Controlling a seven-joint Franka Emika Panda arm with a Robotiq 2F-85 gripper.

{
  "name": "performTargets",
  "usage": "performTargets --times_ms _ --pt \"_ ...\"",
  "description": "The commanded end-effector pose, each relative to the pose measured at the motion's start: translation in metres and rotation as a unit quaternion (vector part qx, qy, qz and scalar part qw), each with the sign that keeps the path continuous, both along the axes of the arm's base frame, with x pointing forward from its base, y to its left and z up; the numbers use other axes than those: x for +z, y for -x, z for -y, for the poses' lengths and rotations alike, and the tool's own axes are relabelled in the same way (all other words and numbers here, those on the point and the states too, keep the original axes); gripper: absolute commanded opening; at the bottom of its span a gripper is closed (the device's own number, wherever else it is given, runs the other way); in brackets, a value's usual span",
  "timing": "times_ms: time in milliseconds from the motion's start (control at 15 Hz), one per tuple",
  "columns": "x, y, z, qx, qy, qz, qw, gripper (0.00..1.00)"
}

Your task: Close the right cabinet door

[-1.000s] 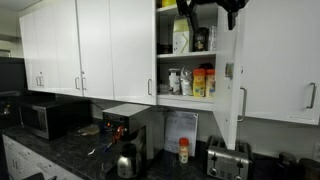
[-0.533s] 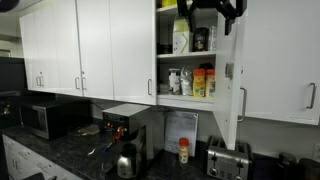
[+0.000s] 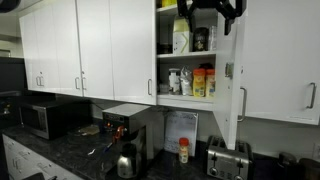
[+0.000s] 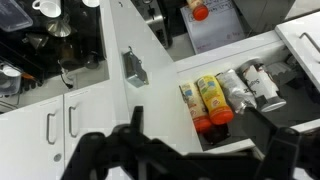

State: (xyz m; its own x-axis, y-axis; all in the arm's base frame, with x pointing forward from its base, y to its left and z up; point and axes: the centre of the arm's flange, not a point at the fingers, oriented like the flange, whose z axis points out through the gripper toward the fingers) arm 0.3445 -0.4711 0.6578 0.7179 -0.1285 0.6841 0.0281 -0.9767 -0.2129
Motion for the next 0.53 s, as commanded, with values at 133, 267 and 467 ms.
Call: performTargets --times_ms 133,267,467 --pt "-0.002 -0.012 0.013 0.000 0.005 -0.005 1.0000 1.00" --pt "-0.001 -0.014 0.020 -0.004 0.001 -0.005 1.0000 1.00" --pt "0.004 -0.010 0.029 -0.008 0.008 -0.002 0.9999 1.00"
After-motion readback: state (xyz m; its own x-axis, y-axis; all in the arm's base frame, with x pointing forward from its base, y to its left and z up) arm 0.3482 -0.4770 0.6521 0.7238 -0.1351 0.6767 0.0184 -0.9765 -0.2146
